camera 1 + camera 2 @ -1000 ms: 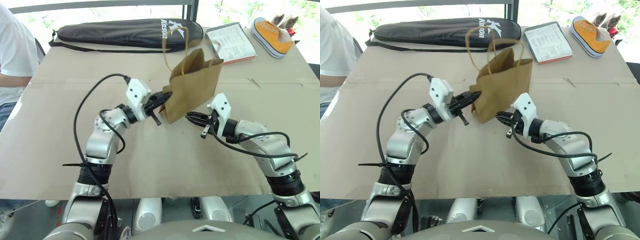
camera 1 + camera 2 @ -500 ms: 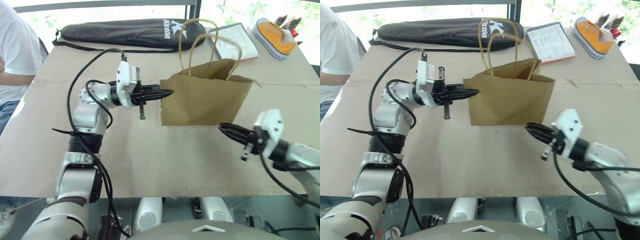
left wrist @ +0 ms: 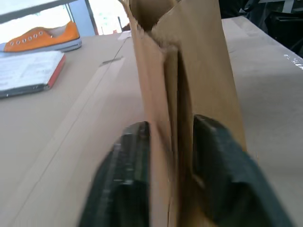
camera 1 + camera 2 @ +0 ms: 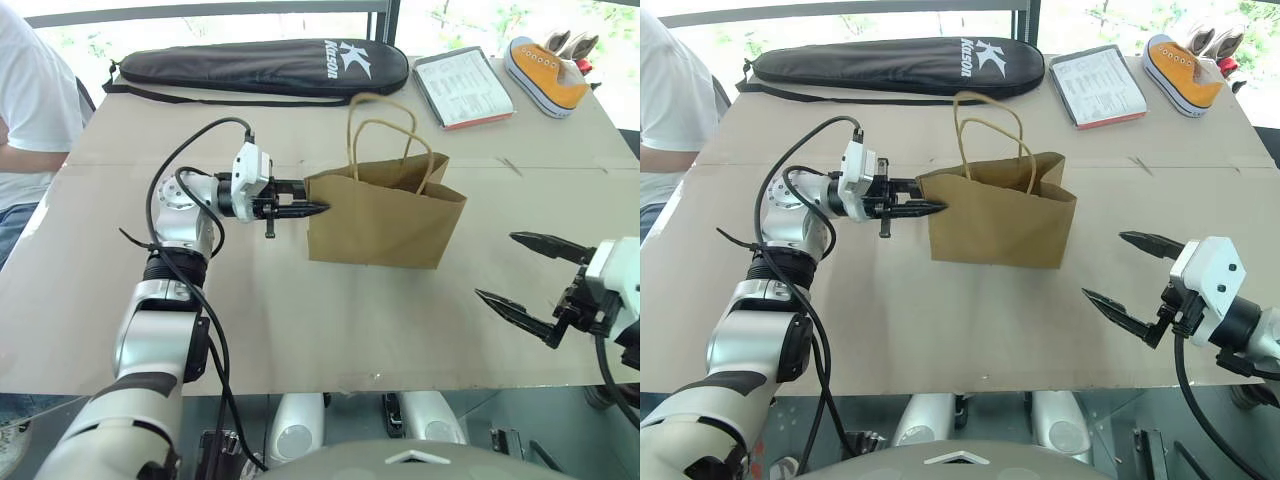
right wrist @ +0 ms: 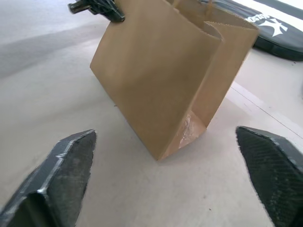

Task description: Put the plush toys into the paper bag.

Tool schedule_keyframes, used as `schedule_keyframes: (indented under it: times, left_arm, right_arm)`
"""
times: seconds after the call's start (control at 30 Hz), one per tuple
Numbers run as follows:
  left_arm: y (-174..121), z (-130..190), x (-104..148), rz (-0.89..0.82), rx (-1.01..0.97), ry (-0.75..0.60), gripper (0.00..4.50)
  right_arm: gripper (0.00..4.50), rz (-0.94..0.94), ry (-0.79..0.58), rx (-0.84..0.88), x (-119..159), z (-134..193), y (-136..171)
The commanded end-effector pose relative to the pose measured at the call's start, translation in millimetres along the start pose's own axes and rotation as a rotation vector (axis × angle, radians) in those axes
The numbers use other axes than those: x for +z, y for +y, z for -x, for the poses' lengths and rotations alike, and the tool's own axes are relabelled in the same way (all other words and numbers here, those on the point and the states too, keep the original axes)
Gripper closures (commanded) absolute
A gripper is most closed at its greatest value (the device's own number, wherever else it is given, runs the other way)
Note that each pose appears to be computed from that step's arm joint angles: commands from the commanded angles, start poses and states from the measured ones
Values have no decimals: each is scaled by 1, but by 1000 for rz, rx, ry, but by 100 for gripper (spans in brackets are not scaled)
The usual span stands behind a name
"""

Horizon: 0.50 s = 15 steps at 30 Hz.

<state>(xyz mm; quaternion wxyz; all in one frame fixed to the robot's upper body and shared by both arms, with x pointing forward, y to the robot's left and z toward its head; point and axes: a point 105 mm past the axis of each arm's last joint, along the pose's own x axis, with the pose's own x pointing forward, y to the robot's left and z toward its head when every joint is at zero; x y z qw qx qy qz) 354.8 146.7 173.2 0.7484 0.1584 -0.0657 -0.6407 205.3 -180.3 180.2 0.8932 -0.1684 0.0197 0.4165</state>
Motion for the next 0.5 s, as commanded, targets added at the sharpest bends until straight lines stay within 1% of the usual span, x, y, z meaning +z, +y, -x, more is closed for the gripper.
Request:
schedule_keyframes:
  times: [0.03, 0.13, 0.27, 0.33, 0.43, 0.47, 0.5]
  left_arm:
    - [1, 20, 10, 68, 133, 13, 112]
    - [-17, 41, 5, 119, 231, 89, 10]
    - [-59, 77, -5, 264, 383, 165, 10]
    - [-74, 83, -7, 312, 409, 184, 10]
    - [-116, 97, -15, 401, 457, 233, 10]
    - [-123, 102, -17, 413, 486, 245, 10]
    - [-127, 104, -16, 439, 496, 230, 10]
  right_arm:
    - [0, 31, -7, -20, 3, 8, -7]
    - [0, 27, 17, -32, -1, 18, -12]
    - [0, -7, 77, -55, -14, 41, -19]
    - [0, -12, 98, -64, -18, 48, -20]
    - [0, -30, 154, -102, -29, 64, -26]
    - [0, -37, 167, -101, -31, 68, -26]
    - [0, -43, 173, -94, -32, 69, -25]
